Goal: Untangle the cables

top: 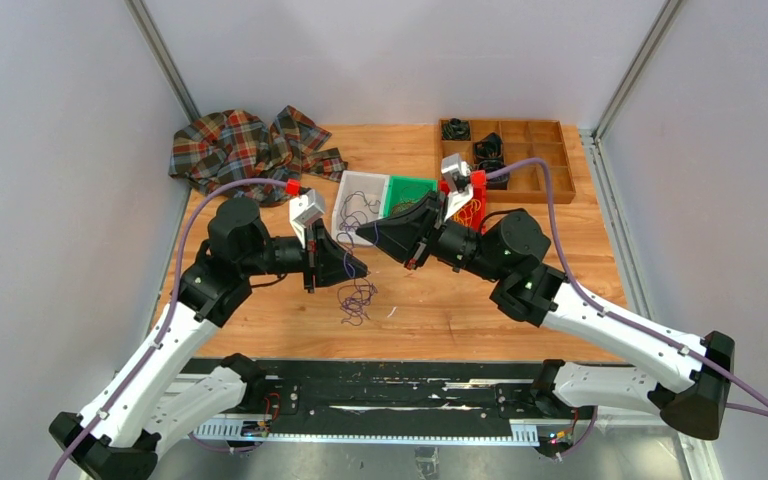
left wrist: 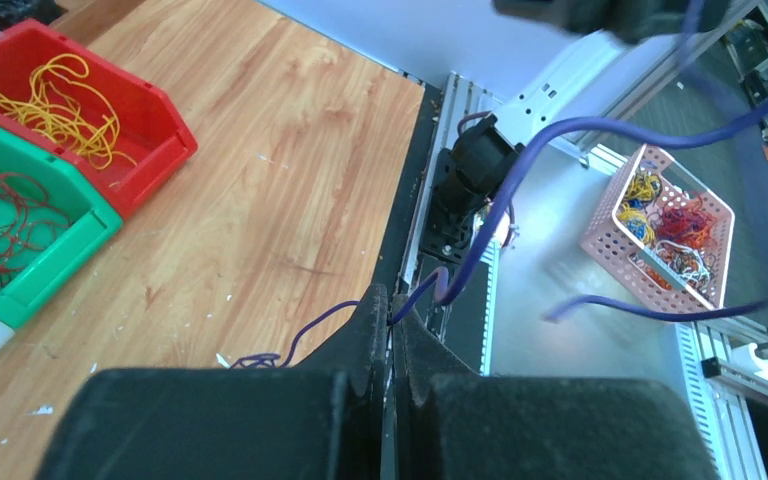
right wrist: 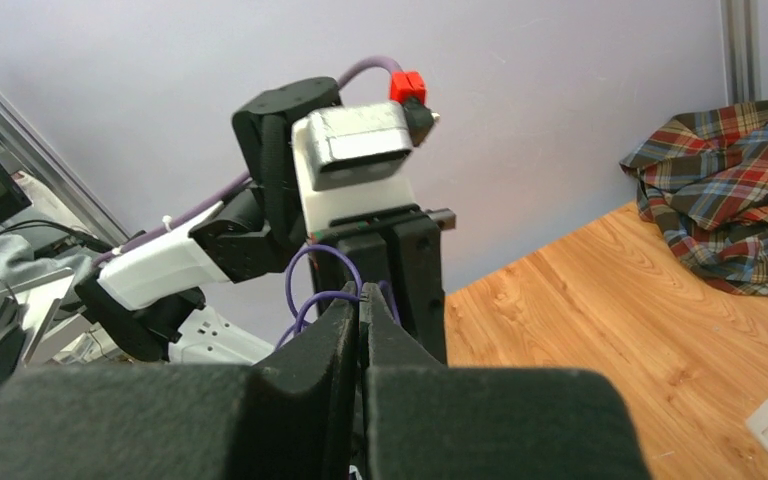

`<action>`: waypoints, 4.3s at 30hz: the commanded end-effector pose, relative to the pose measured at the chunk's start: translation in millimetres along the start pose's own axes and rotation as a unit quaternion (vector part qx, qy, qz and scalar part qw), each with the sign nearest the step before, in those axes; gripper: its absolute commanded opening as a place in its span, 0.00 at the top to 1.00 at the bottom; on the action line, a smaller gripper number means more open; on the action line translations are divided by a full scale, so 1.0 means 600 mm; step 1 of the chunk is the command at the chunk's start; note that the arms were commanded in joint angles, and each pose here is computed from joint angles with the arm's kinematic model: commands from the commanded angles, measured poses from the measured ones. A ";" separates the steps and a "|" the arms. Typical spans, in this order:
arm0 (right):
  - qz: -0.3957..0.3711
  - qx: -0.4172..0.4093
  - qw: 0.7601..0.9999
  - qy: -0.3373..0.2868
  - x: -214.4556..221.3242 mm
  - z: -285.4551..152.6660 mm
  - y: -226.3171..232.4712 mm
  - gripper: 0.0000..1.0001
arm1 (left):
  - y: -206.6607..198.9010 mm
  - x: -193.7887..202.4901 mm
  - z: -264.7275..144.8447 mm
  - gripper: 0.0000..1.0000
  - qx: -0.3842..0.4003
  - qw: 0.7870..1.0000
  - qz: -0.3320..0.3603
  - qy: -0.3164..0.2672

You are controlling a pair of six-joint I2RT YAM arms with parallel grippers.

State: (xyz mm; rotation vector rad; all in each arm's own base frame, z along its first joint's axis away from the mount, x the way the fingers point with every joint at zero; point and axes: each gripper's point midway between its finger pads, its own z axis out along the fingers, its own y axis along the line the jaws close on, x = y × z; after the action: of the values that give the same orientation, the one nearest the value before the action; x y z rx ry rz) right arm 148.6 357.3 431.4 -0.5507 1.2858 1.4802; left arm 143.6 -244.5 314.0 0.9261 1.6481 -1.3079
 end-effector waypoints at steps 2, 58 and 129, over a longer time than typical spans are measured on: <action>-0.019 0.011 1.000 0.005 0.012 -0.006 -0.007 0.85 | -0.015 -0.016 -0.007 0.99 0.012 1.000 0.022 -0.010; -0.114 0.240 0.950 0.162 0.386 -0.128 -0.318 0.75 | -0.190 -0.333 -0.103 0.99 0.008 0.960 0.238 -0.145; -0.189 0.561 0.804 0.058 0.135 -0.362 -0.378 0.42 | 0.548 -0.058 0.072 0.99 -0.292 0.906 0.232 0.198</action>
State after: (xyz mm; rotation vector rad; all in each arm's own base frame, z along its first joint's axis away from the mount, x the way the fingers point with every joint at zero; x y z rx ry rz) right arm 260.5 179.4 205.7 -0.1068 1.7343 0.2411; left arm 440.7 -225.3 215.3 1.1683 1.8757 -0.2924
